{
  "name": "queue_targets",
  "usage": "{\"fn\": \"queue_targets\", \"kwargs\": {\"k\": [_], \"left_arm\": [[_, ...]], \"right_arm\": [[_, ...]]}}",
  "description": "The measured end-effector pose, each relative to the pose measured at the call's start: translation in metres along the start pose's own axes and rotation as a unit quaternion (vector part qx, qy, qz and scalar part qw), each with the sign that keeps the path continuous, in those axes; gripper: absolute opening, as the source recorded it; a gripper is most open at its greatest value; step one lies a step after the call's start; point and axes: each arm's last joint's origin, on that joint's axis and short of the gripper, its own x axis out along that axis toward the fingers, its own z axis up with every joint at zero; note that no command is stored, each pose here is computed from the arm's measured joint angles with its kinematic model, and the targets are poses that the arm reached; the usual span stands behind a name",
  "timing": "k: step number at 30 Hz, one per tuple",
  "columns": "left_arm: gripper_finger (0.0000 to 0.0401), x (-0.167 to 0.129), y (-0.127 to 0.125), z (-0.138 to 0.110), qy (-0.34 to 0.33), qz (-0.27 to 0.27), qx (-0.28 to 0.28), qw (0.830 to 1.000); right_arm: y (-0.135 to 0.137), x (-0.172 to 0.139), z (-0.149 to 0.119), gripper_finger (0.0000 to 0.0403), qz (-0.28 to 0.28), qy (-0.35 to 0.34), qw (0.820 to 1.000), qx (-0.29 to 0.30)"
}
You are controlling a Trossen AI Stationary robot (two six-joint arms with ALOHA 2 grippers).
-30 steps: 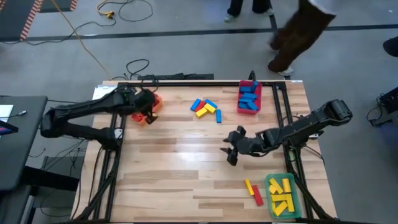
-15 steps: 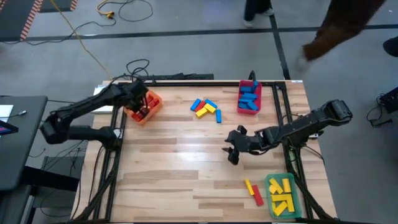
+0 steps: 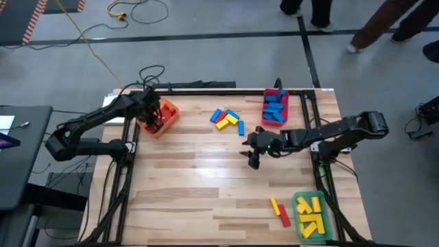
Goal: Sort blocks
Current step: Put the blue block into the red bin
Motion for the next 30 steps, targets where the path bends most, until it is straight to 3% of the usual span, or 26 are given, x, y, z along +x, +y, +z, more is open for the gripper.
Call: {"fn": "queue_targets", "kwargs": {"k": [5,9,12,17,24,30], "left_arm": [[0.0129,-0.008,0.001,0.007,-0.019,-0.003,0.007,1.000],[0.0151,-0.017,-0.001,0.011,-0.040,-0.013,0.014,0.999],[0.0158,-0.023,-0.007,0.013,-0.065,-0.050,0.022,0.996],[0.0159,-0.032,-0.024,0.015,-0.088,-0.111,0.044,0.989],[0.0160,-0.046,-0.062,0.017,-0.139,-0.159,0.088,0.973],[0.0159,-0.067,-0.100,0.018,-0.229,-0.224,0.128,0.939]], "right_arm": [[-0.023,0.003,0.007,0.0225,-0.023,-0.008,1.000,-0.009],[-0.049,0.004,0.010,0.0225,-0.063,-0.007,0.997,0.039],[-0.068,0.004,0.012,0.0225,-0.084,-0.005,0.994,0.072],[-0.090,0.001,0.014,0.0225,-0.056,0.032,0.989,0.133],[-0.088,0.002,0.018,0.0225,-0.046,0.014,0.990,0.131],[-0.085,0.013,0.018,0.0225,-0.040,0.012,0.991,0.125]]}}
